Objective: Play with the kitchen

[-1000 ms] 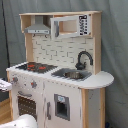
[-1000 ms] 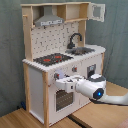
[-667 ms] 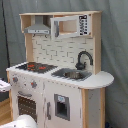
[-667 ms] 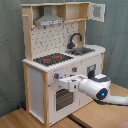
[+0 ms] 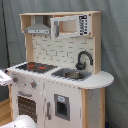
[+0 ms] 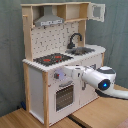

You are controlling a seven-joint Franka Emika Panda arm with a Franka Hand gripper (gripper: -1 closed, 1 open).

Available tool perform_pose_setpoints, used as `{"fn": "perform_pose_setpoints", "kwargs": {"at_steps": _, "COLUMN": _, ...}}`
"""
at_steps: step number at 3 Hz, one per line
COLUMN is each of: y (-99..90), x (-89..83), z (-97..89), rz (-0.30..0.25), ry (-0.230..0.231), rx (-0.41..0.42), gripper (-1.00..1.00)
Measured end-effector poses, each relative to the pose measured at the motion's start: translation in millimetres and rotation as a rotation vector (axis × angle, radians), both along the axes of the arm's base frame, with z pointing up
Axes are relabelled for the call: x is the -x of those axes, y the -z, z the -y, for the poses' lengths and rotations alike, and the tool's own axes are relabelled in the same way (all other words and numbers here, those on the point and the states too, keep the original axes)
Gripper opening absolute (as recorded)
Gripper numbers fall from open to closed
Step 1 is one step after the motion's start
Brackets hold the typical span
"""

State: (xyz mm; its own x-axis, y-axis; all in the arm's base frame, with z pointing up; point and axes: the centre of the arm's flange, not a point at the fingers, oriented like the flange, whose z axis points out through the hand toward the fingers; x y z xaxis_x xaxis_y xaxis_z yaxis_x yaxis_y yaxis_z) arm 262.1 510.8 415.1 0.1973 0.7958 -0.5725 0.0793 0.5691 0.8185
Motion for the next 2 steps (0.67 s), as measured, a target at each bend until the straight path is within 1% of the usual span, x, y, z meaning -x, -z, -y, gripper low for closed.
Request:
{"fn": "perform_pose_setpoints", "kwargs": {"at_steps": 1, "y": -52.8, "x": 3.7, "z": 8.0, "rz": 0.054, "ry": 0.021, "rx": -0.042, "gripper": 1.00}}
{"fn": "perform_pose_setpoints", "kwargs": {"at_steps": 2, "y": -104.6, "x": 8.9, "z": 25.1, "rz": 0.118, "ry": 0.065, "rx": -0.086, "gripper": 1.00}}
